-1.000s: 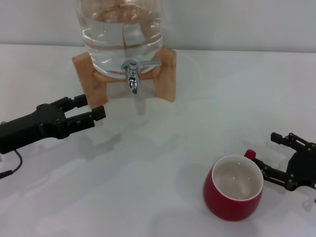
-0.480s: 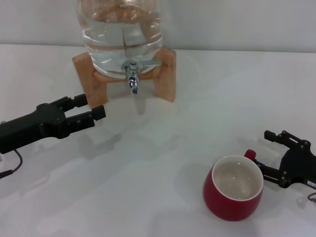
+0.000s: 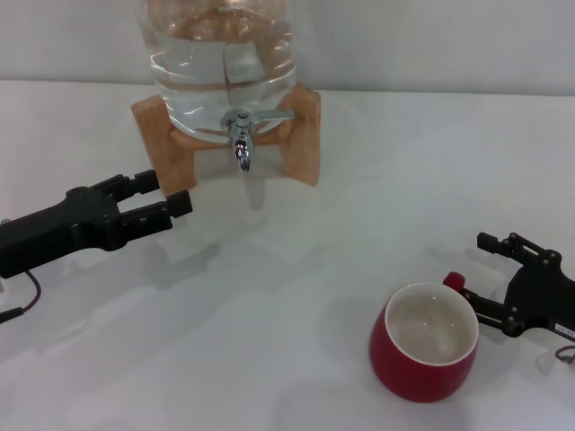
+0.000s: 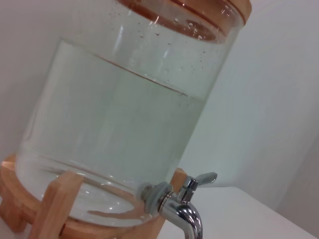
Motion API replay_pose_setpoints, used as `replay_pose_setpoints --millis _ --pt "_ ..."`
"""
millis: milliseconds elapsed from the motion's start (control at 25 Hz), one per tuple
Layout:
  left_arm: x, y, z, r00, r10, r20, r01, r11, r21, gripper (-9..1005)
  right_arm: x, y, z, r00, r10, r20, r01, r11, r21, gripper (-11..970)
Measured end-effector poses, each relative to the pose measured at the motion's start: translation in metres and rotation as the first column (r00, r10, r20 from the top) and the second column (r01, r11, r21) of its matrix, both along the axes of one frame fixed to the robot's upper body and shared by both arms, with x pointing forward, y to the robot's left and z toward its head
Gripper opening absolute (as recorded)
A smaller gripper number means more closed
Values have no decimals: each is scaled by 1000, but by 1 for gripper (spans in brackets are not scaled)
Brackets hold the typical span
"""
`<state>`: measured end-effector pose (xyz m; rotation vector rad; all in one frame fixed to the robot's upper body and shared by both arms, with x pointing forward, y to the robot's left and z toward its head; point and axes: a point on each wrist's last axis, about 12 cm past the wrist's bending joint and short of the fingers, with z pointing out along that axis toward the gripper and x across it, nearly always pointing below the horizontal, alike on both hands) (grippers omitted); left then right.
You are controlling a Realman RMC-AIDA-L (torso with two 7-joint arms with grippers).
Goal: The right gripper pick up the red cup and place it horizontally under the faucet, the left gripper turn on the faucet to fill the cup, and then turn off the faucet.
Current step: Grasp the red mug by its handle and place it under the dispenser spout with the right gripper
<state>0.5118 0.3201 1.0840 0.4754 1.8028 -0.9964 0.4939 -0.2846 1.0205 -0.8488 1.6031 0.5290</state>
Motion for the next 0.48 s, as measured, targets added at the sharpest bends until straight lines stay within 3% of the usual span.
replay_pose_setpoints --millis 480 --pt "0 0 0 1000 3 -1 -3 1000 1 887 0 -1 0 1000 -18 2 18 1000 10 692"
